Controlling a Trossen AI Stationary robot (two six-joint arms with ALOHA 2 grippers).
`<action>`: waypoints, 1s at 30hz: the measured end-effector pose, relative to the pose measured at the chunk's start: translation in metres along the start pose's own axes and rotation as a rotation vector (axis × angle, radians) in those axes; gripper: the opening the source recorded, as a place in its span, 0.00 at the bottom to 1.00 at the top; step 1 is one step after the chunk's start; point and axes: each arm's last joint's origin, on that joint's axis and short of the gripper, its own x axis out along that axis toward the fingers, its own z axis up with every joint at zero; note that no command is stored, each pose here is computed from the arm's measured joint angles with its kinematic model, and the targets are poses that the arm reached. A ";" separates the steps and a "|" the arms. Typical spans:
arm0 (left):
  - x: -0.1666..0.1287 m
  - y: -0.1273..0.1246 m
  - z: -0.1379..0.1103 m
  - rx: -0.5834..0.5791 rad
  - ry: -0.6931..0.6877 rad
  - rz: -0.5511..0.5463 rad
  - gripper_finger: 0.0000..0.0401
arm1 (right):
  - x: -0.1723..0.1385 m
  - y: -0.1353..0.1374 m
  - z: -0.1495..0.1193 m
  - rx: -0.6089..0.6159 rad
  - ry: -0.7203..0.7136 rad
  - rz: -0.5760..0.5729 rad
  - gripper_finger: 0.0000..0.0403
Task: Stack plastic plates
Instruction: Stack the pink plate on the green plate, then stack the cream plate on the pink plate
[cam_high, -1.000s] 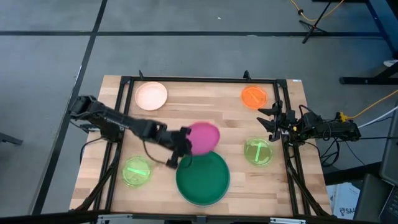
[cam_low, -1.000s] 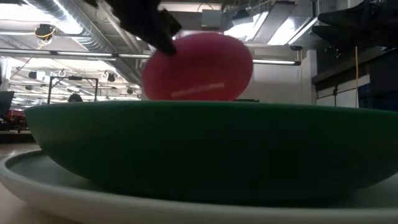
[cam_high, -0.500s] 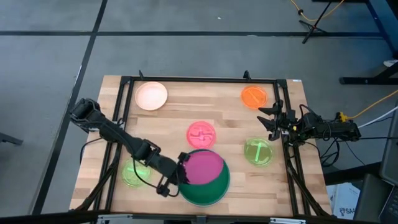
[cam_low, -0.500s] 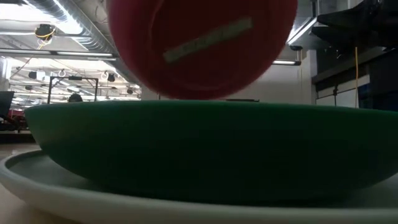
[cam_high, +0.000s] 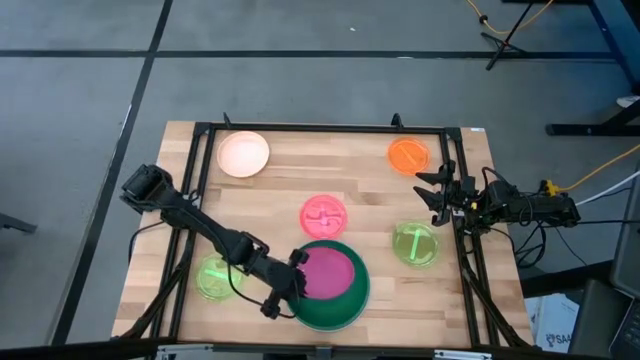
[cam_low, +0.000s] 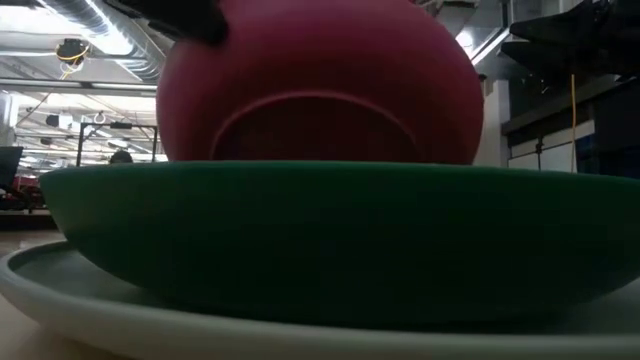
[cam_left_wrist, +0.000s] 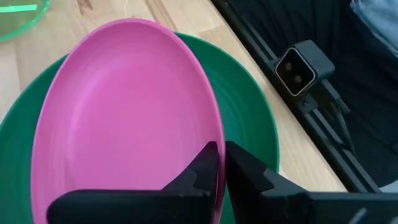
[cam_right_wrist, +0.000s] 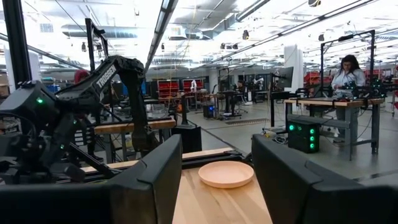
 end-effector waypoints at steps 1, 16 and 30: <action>0.000 0.000 0.000 -0.002 -0.003 0.000 0.06 | 0.000 0.000 0.000 0.000 0.000 0.000 0.47; 0.000 0.003 0.004 -0.053 -0.034 0.006 0.18 | 0.000 0.000 -0.001 -0.001 0.010 0.000 0.47; -0.087 0.020 0.010 -0.062 -0.011 0.233 0.26 | 0.000 0.000 -0.001 -0.001 0.009 0.000 0.47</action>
